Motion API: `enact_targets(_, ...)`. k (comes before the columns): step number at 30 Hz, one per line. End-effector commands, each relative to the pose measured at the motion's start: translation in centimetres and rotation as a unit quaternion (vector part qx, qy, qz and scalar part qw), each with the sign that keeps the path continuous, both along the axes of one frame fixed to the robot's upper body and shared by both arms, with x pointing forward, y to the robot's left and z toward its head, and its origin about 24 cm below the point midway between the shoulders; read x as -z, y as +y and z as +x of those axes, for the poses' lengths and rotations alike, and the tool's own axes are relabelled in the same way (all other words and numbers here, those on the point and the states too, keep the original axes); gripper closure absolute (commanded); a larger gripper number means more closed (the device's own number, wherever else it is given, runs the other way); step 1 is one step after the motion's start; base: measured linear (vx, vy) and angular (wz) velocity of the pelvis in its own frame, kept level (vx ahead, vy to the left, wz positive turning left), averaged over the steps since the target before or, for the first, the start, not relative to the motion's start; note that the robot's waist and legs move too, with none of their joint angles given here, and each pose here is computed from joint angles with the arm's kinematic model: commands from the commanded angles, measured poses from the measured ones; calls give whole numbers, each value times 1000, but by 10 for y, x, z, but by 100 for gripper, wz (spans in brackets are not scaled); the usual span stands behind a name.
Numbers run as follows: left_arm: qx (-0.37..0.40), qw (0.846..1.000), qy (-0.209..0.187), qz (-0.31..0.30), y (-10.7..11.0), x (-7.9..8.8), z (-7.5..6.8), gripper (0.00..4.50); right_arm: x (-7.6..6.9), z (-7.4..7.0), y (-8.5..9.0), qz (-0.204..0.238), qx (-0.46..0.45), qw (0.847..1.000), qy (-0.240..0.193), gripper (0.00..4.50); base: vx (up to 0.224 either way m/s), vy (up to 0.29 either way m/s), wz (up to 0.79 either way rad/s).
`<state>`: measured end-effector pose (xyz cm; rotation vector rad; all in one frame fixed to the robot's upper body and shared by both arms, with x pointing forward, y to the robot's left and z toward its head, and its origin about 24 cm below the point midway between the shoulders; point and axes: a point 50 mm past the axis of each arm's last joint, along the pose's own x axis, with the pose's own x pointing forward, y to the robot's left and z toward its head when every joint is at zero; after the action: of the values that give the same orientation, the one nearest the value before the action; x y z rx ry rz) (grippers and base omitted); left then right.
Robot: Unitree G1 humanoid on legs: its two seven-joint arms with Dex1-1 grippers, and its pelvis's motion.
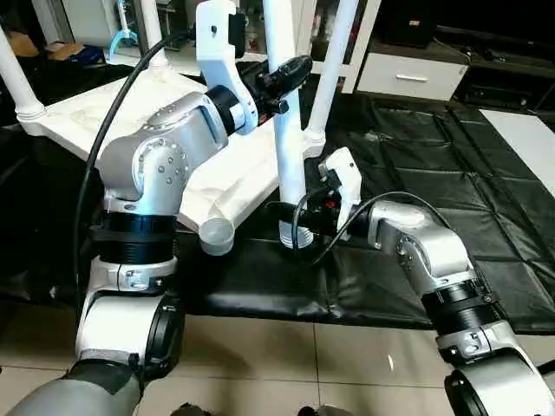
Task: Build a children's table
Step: Pick table leg
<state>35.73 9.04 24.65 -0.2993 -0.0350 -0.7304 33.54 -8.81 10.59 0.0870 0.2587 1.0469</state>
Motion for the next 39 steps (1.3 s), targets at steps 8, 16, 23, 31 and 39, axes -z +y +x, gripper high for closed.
enact_targets(8,-1,999,-33,23,-2,-14,-1,249,-13,2,-5,21,-10,1000,-19,262,0,0,0)
enact_targets(16,28,999,-30,19,-3,-13,-5,166,-17,0,-7,35,-31,999,-24,264,0,0,0)
enact_targets(23,37,999,-35,14,-3,-14,-6,120,-23,-1,-20,39,-55,997,-28,264,0,0,0)
enact_targets(31,169,979,-37,-103,-6,-29,-27,80,-45,9,-43,132,-22,991,-20,264,0,0,0)
enact_targets(39,220,967,-42,-120,-8,-30,-39,80,-49,9,-55,153,-18,988,-14,264,0,0,0)
